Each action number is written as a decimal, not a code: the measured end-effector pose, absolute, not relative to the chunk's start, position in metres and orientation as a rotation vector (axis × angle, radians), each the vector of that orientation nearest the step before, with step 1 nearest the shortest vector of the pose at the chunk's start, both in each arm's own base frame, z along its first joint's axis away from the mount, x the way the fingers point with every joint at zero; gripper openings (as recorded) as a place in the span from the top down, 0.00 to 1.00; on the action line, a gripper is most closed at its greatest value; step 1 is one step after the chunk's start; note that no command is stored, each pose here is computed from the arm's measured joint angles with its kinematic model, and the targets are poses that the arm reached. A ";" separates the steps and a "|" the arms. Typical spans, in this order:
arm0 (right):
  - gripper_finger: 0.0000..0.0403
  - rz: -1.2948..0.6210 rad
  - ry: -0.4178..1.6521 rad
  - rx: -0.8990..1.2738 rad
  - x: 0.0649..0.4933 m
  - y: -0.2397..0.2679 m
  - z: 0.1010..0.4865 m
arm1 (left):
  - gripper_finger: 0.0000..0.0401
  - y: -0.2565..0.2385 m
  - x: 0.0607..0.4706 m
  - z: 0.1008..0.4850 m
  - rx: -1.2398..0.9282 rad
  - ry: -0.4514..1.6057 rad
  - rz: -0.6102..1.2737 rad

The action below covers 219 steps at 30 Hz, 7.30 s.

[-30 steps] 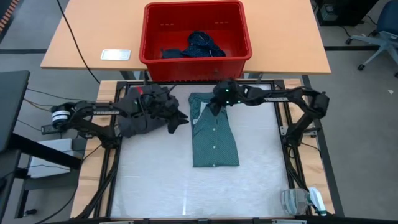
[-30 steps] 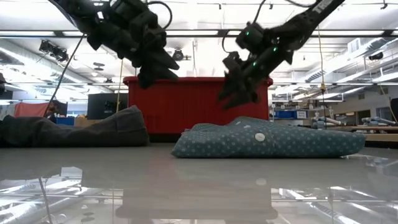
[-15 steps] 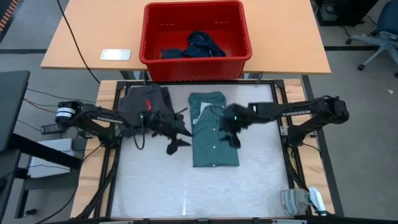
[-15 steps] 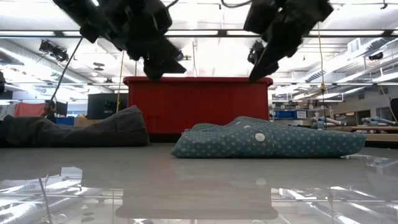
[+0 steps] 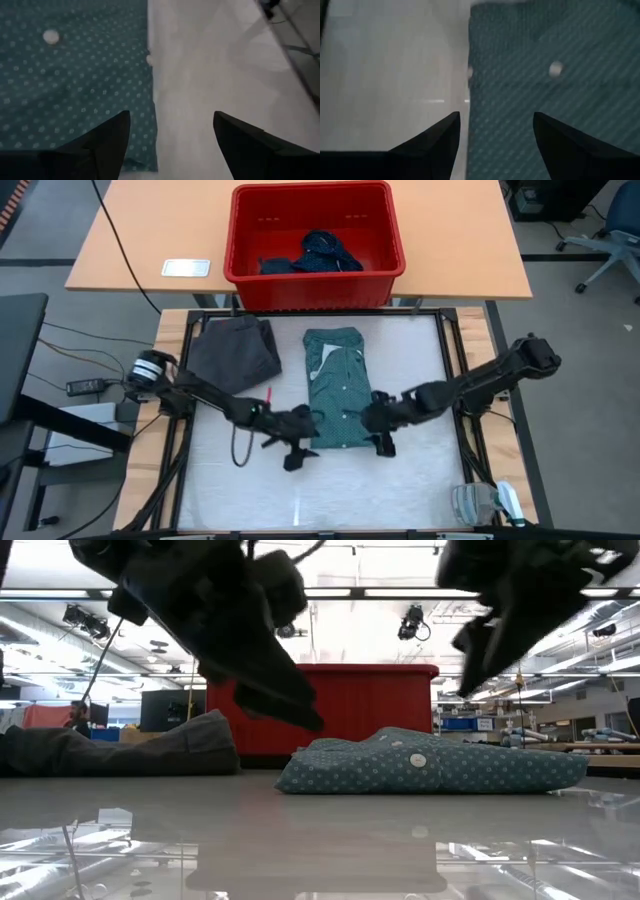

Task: Fold laundry
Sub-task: Fold the dark green polo, then adjust the black shorts, then stack the dark green polo on top of the black shorts

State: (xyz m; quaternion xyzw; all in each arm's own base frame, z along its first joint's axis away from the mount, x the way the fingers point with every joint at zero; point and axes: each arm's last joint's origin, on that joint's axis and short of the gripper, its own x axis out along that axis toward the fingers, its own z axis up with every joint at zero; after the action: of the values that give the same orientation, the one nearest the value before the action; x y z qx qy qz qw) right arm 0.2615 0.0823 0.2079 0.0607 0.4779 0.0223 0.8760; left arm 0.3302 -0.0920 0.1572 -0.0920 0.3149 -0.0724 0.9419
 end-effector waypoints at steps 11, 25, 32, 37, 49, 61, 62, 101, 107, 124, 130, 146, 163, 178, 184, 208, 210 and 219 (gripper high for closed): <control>0.36 -0.013 0.978 0.053 0.232 0.112 0.173 | 0.29 -0.117 0.368 0.136 -0.097 0.845 0.057; 0.62 -0.024 0.942 0.121 0.215 0.103 0.137 | 0.85 -0.124 0.383 0.134 -0.225 0.871 0.122; 0.85 0.015 0.965 0.222 0.215 0.108 0.139 | 0.97 -0.134 0.378 0.133 -0.259 0.890 0.129; 0.82 0.151 0.899 0.135 0.223 0.129 0.159 | 0.91 -0.145 0.373 0.133 -0.254 0.904 0.105; 0.35 0.196 0.850 -0.049 0.228 0.161 0.146 | 0.85 -0.156 0.367 0.132 -0.216 0.917 0.073; 0.68 -0.069 1.063 0.007 0.248 0.175 0.119 | 0.95 -0.164 0.362 0.135 -0.213 0.941 0.019; 0.76 -0.059 1.078 0.013 0.249 0.176 0.125 | 0.97 -0.167 0.362 0.138 -0.229 0.948 -0.007; 0.45 -0.350 0.824 0.602 0.304 -0.174 0.180 | 0.94 0.186 0.295 0.189 -0.725 1.020 0.646; 0.40 -0.266 0.572 0.504 0.296 -0.172 0.237 | 0.93 0.195 0.296 0.193 -0.619 0.967 0.597; 0.55 -0.096 0.736 0.423 0.340 -0.155 0.156 | 0.61 0.189 0.314 0.250 -0.535 0.753 0.543; 0.61 -0.067 0.884 0.542 0.336 -0.146 0.131 | 0.61 0.159 0.322 0.253 -0.602 0.806 0.511; 0.62 0.036 0.927 0.667 0.257 -0.023 0.198 | 0.61 0.115 0.293 0.241 -0.563 1.207 0.846; 0.62 -0.203 0.824 0.783 0.180 0.024 0.189 | 0.61 0.130 0.265 0.177 -0.870 1.160 1.010; 0.62 -0.257 0.800 0.738 0.178 0.029 0.181 | 0.61 0.017 0.330 0.239 -0.401 1.125 0.514; 0.62 -0.257 0.775 0.746 0.180 0.027 0.183 | 0.61 -0.028 0.351 0.268 0.088 0.967 0.105; 0.58 -0.111 0.846 0.756 0.176 0.047 0.183 | 0.19 -0.089 0.404 0.152 0.831 1.018 -0.252; 0.58 -0.119 0.849 0.776 0.176 0.048 0.183 | 0.19 -0.085 0.412 0.146 0.856 0.983 -0.230; 0.58 -0.082 0.887 0.847 0.172 0.060 0.183 | 0.37 -0.047 0.424 0.134 0.448 0.984 -0.126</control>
State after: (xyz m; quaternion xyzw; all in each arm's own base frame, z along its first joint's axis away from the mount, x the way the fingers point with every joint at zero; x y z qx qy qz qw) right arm 0.1723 0.0597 0.1831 0.3972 0.4161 -0.0383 0.8171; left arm 0.4242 -0.0472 0.1344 0.2131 0.4680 -0.0600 0.8556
